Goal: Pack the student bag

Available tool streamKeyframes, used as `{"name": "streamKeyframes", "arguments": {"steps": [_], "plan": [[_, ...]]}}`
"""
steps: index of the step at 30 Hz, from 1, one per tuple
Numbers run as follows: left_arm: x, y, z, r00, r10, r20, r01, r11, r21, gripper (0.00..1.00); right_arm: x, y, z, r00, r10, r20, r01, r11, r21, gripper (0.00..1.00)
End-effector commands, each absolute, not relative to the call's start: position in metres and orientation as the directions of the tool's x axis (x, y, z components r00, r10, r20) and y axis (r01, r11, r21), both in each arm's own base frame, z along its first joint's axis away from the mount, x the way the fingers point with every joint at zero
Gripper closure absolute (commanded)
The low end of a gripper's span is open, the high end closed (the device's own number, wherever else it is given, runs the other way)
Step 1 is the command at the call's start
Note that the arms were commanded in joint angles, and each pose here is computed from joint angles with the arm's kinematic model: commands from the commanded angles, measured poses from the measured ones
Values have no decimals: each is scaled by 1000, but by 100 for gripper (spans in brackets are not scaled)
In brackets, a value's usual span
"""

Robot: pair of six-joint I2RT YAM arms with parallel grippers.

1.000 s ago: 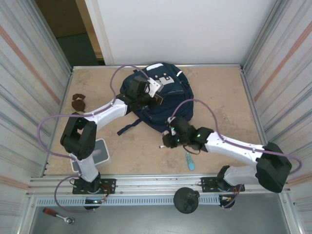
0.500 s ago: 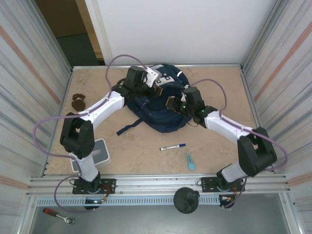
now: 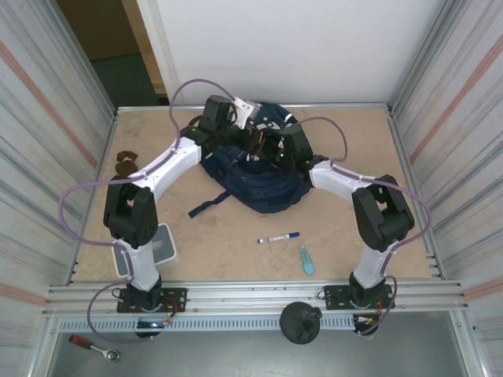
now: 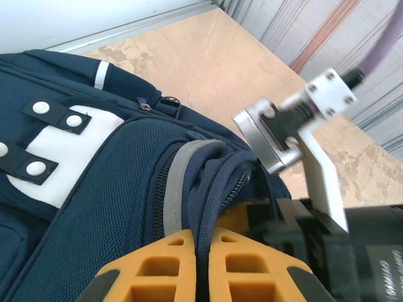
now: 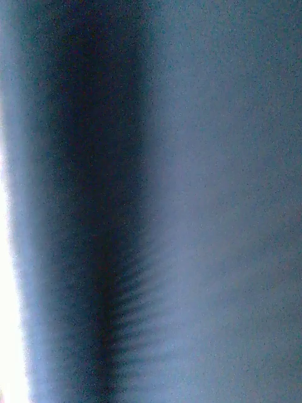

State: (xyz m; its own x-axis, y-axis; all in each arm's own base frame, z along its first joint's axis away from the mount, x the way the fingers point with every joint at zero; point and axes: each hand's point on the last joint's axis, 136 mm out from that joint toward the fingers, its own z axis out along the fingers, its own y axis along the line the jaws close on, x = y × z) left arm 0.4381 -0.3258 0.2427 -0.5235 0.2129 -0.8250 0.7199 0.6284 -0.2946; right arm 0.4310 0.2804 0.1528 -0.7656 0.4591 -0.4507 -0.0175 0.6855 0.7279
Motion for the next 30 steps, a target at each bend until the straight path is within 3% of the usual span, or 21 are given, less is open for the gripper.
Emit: {"name": "streamKeyframes", "arguments": {"steps": [1, 7, 13, 16, 22, 30], "plan": [[437, -342, 307, -371, 126, -920, 798, 550, -247, 100, 401, 268, 173, -763, 393, -513, -82, 729, 680, 35], [432, -337, 287, -397, 139, -907, 786, 561, -258, 100, 326, 205, 171, -767, 187, -614, -100, 910, 403, 30], [423, -332, 263, -427, 133, -895, 774, 565, -286, 100, 232, 138, 117, -869, 94, -485, -8, 979, 203, 20], [419, -331, 254, -446, 129, -886, 767, 566, -303, 100, 196, 125, 97, -900, 95, -426, 29, 987, 157, 3], [415, -332, 232, -494, 120, -861, 749, 562, -351, 100, 157, 123, 74, -928, 32, -371, 18, 999, 42, 7], [411, -330, 212, -527, 133, -839, 735, 568, -371, 100, 140, 150, 31, -958, -87, -274, -78, 996, -43, 27]]}}
